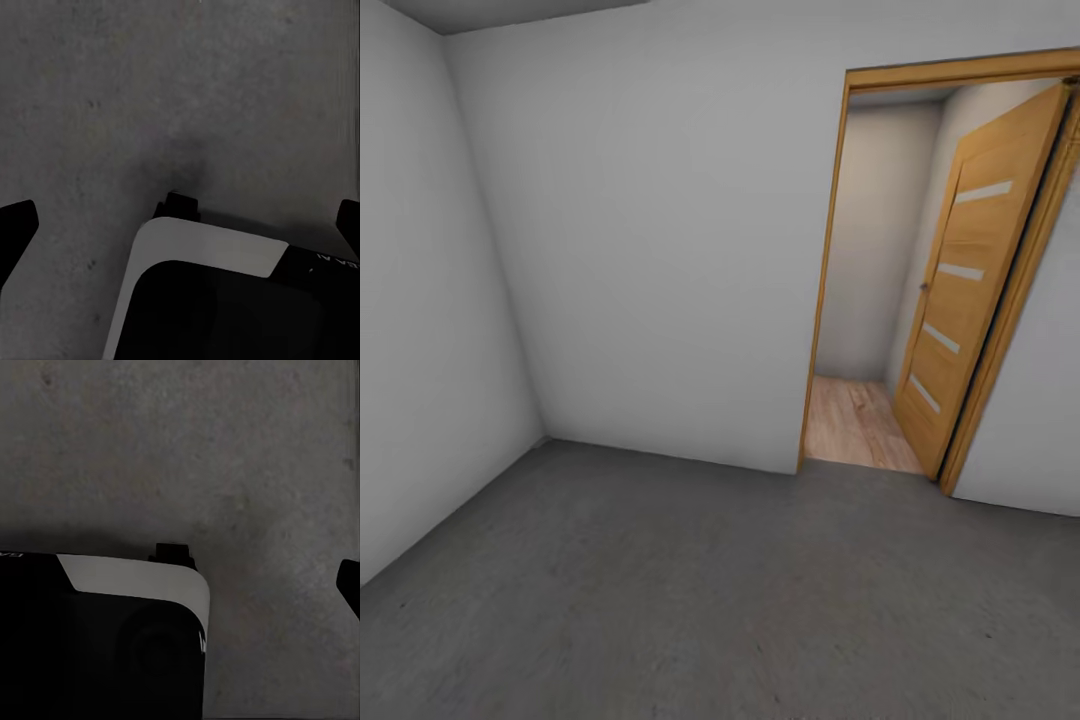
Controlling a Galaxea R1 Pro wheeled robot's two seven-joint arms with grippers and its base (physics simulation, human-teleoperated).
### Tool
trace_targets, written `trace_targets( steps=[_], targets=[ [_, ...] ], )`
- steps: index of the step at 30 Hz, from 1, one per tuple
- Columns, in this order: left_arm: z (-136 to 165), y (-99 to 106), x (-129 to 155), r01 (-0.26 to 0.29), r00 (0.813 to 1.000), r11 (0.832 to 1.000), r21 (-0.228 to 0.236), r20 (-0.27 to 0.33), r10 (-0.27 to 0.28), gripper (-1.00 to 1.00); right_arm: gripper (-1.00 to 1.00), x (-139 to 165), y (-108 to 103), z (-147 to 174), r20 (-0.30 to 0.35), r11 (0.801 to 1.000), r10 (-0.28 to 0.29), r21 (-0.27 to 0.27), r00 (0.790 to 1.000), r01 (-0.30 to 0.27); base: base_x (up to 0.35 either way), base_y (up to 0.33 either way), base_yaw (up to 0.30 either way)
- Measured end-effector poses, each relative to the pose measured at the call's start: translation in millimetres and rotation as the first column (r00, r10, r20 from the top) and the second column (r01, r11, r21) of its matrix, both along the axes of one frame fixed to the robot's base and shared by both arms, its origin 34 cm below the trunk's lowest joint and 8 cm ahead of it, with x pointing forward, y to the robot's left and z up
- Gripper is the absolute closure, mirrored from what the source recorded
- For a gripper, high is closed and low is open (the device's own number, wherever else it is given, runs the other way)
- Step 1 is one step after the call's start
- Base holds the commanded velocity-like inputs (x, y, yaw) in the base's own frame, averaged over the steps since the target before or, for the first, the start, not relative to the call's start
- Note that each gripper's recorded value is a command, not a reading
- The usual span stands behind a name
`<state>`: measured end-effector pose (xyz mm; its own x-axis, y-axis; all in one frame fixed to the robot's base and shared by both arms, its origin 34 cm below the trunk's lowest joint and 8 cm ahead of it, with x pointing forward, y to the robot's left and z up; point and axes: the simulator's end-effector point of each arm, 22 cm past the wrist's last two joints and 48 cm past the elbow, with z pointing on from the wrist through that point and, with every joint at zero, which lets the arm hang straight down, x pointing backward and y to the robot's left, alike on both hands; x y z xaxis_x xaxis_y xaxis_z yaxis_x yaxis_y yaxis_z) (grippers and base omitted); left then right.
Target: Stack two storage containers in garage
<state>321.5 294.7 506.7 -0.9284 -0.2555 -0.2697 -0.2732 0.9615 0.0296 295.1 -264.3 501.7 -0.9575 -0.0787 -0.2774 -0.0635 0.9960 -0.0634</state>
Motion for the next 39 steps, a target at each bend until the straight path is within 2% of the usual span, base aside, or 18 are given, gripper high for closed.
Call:
trace_targets(
  steps=[39],
  targets=[
    [0.1, 0.8, 0.0, 0.0, 1.0, 1.0, 0.001, 0.0, 0.0, -1.0, -1.0, -0.3, 0.2, -0.1, -0.001, 1.0, -0.001, 0.001, 1.0, 0.001, 0.0, 0.0, -0.293]
  ],
)
